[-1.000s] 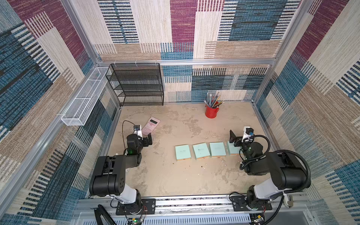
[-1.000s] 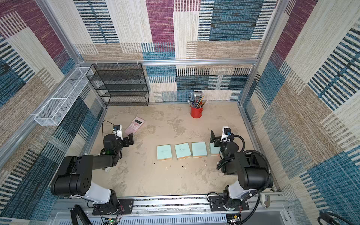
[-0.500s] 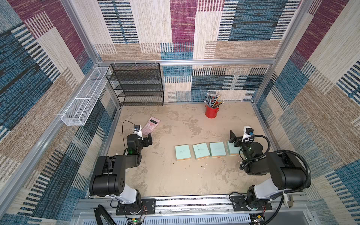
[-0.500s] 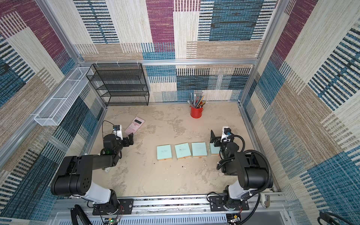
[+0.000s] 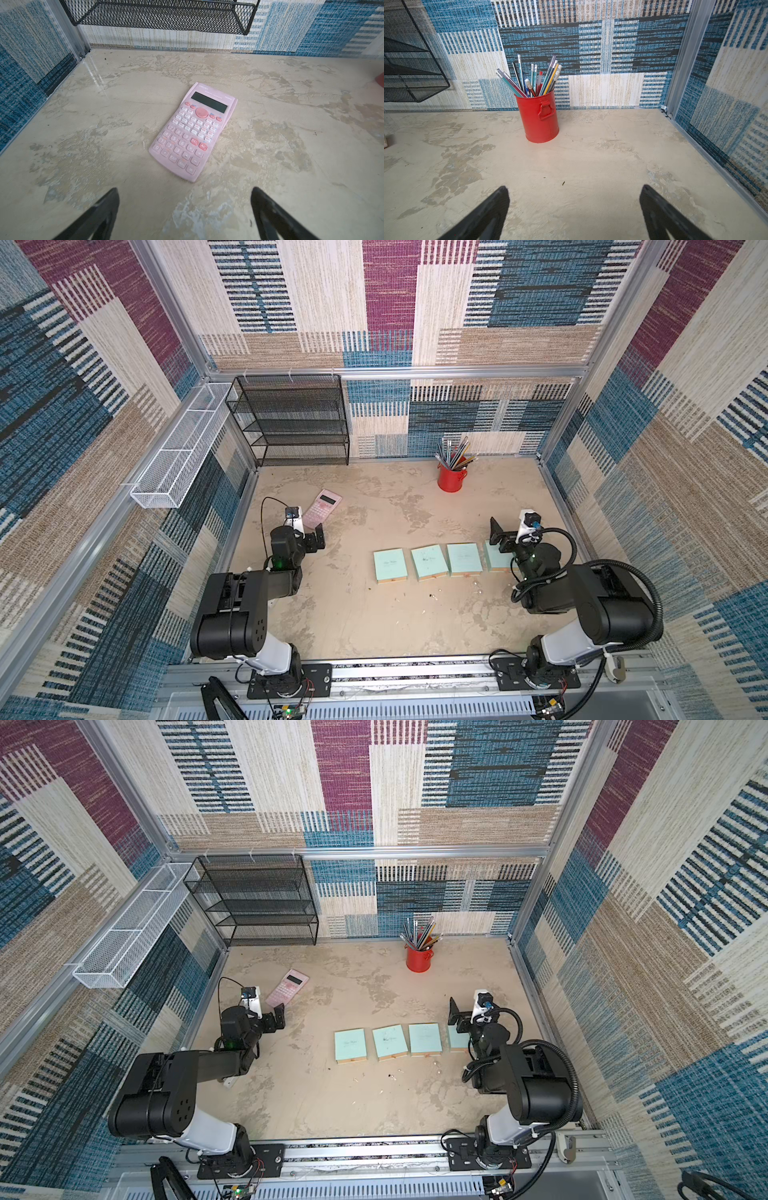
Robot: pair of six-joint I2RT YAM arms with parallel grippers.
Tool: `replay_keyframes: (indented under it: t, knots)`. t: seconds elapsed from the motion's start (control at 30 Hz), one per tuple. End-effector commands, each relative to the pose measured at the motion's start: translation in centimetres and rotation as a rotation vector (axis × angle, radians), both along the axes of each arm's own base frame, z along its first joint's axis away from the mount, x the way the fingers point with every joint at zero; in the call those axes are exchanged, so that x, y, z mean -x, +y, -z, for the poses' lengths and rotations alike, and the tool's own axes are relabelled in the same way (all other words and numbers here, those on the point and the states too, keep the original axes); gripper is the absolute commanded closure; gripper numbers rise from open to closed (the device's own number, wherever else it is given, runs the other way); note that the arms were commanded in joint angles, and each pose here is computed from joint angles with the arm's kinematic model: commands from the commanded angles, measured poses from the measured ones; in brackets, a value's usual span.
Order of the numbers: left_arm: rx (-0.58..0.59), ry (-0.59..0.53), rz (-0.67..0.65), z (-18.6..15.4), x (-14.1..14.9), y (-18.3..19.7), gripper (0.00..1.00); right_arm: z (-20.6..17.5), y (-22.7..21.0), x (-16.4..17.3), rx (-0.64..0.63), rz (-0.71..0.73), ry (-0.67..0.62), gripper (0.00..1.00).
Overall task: Take out the earrings from the drawer-style jewelry box
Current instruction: Reset both arms
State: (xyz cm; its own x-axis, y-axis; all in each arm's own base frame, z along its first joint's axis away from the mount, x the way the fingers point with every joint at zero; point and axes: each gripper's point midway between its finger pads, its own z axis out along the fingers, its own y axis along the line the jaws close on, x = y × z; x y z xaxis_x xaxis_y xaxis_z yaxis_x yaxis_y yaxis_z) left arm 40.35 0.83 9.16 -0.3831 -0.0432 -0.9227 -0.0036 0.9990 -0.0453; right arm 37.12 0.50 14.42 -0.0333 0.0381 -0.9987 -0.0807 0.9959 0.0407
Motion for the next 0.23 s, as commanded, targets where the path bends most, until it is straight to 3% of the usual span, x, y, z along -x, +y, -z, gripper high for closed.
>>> replay_keyframes:
  t: [0.0,0.2]
  knots:
    - [-0.03,-0.007,0.025,-0.21,-0.16,-0.18,0.02,-0.53,-0.08,-0.01,0.011,0.006,-0.022,0.01]
    - [-0.031,-0.02,0.051,-0.36,-0.01,-0.6,0.02,-0.55,-0.05,-0.02,0.011,0.004,-0.023,0.01]
